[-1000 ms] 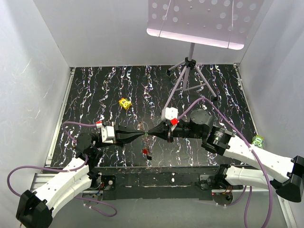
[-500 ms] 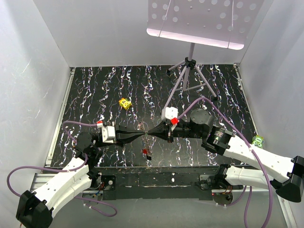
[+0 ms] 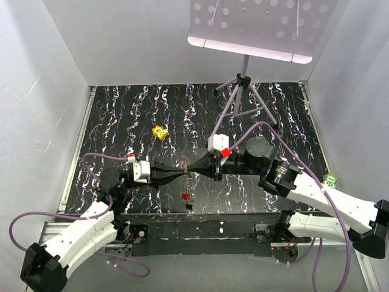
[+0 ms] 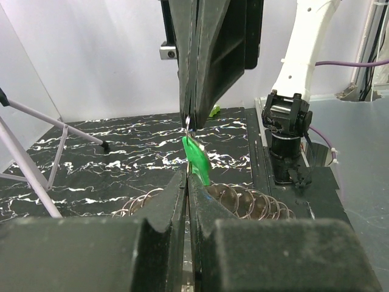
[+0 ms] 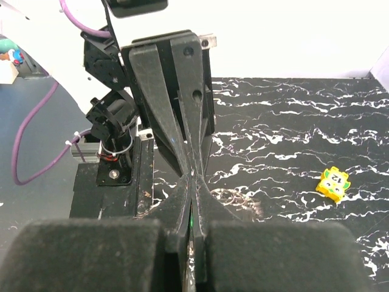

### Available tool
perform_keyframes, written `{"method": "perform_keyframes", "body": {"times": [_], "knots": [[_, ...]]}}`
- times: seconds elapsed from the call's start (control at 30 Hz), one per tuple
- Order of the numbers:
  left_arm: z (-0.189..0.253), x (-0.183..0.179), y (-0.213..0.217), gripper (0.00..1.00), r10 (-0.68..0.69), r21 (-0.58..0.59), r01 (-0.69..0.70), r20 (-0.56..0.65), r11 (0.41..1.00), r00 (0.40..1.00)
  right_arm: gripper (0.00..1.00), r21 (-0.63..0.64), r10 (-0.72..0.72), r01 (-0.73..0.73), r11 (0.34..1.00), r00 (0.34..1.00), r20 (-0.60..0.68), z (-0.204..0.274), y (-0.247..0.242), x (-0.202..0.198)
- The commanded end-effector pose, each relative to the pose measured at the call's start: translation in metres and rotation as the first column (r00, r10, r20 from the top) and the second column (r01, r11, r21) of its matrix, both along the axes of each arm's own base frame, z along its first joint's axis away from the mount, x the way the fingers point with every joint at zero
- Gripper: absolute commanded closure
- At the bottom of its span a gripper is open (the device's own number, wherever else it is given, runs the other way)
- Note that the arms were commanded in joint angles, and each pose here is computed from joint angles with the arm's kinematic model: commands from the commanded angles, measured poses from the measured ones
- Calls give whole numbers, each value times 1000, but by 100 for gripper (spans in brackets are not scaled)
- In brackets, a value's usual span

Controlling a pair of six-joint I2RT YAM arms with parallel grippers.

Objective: Put the keys on the keyring

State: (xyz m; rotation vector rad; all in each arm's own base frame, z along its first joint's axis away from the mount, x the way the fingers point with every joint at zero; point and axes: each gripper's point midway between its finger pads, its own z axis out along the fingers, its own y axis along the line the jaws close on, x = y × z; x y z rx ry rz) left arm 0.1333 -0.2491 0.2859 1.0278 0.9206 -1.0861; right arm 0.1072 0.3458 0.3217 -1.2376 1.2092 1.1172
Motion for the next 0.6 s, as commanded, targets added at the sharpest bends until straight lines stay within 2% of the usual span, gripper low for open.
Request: {"method": "perform_keyframes", "body": {"times": [0.0, 0.57], "knots": [[15, -2, 2, 100, 10, -30, -8, 45, 1000, 999, 99, 67, 21, -26, 997, 997, 71, 34, 1, -3], [17, 5, 9, 100, 83, -40, -80, 66, 996, 994, 99, 4, 23, -24, 1000, 995, 99, 18, -11, -1]]}}
